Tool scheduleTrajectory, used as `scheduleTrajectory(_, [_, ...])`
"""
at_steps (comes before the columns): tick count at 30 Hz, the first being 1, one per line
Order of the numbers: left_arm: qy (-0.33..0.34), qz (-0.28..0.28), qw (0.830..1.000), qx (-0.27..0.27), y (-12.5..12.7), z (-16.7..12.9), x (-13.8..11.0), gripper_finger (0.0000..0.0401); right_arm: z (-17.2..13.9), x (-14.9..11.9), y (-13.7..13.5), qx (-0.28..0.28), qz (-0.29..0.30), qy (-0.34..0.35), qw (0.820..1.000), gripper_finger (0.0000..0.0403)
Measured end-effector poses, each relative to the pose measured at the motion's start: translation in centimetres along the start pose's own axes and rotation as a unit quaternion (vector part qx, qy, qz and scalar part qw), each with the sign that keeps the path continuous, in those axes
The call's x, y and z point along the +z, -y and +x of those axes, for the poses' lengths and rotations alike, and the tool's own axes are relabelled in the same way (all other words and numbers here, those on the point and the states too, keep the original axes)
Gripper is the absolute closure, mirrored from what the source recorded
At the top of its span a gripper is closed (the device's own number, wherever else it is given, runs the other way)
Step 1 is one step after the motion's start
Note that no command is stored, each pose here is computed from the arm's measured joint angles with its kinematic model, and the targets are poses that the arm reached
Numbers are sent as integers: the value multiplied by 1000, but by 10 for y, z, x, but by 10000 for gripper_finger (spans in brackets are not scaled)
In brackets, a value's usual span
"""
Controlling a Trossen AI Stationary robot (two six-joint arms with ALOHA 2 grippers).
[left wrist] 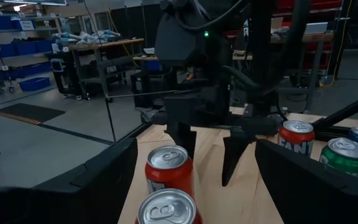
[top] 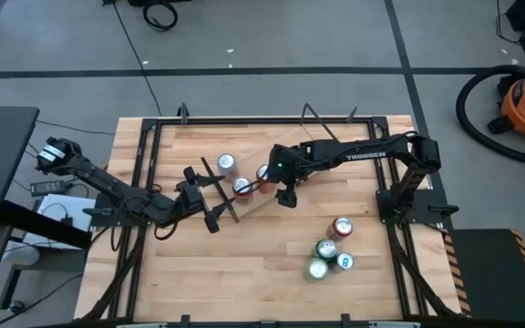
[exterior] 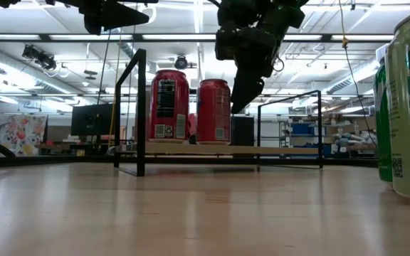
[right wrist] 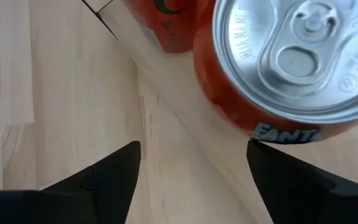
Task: Place canned beverage on shelf
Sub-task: Put the top red soda can on the shelf
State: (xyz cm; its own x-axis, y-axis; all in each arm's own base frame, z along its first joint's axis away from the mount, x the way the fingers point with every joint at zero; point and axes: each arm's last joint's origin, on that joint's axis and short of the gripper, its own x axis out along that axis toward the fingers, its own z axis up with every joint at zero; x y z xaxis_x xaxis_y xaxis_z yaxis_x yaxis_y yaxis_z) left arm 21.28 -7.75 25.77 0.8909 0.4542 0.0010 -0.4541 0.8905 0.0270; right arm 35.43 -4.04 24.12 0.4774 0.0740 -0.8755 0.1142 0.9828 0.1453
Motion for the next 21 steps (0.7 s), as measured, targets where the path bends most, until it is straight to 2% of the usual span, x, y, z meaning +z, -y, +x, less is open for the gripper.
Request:
scheduleTrajectory(10, [0, 0, 1000, 0, 0, 0, 0, 65, 1, -3, -9, 25, -29, -14, 999, 100])
scheduleTrajectory(16, [0, 0, 1000, 0, 0, 0, 0, 65, 1, -7, -5, -46, -17, -33, 998, 100])
scheduleTrajectory(21, [0, 0, 1000, 0, 0, 0, 0, 65, 0, -6, 0, -27, -7, -30, 999, 100])
